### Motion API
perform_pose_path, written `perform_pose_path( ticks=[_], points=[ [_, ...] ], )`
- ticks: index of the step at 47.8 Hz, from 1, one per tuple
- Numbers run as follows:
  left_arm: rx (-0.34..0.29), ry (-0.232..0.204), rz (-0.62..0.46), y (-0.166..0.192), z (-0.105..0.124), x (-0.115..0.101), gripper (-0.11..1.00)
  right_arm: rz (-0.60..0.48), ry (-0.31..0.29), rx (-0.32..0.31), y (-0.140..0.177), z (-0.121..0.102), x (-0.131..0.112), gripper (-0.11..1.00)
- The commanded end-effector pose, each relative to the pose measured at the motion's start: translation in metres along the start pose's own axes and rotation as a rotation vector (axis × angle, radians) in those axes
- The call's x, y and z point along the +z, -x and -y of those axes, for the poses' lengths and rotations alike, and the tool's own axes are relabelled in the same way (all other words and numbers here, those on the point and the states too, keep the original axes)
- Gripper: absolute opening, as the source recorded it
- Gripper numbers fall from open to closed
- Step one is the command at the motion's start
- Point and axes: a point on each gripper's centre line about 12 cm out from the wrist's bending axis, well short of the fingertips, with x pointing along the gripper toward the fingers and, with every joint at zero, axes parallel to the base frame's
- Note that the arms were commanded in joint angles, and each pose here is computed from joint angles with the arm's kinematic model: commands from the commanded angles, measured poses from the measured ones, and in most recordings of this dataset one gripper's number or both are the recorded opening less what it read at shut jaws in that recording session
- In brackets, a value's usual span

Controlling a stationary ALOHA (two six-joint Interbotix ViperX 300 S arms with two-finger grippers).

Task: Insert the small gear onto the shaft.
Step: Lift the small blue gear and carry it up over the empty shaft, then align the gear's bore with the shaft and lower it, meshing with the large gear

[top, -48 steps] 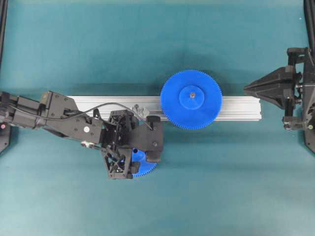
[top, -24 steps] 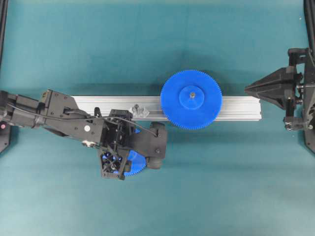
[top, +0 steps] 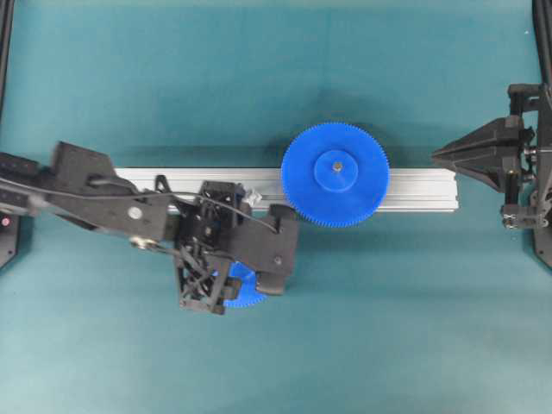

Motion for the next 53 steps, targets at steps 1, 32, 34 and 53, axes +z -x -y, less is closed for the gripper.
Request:
perform_pose_path(
  ticks=[1,32,34,53],
  points=[
    [0.016,0.012,0.063,0.033,-0.009,0.015,0.71,0.009,-0.009,0.003,0.0,-0.001,0.003,0.11],
    [0.113,-0.023,0.075,0.068,-0.073,0.015,0.71,0.015,-0.009,0.002,0.001,0.0,0.002,0.11],
    [0.116,-0.029,0.071,0.065,-0.075,0.014,0.71,0.02,-0.01,0.004,0.002,-0.001,0.003,0.11],
    [0.125,-0.056,0.077,0.041,-0.082,0.014,0.71,0.055,-0.01,0.007,0.012,0.0,0.001,0.11]
  ],
)
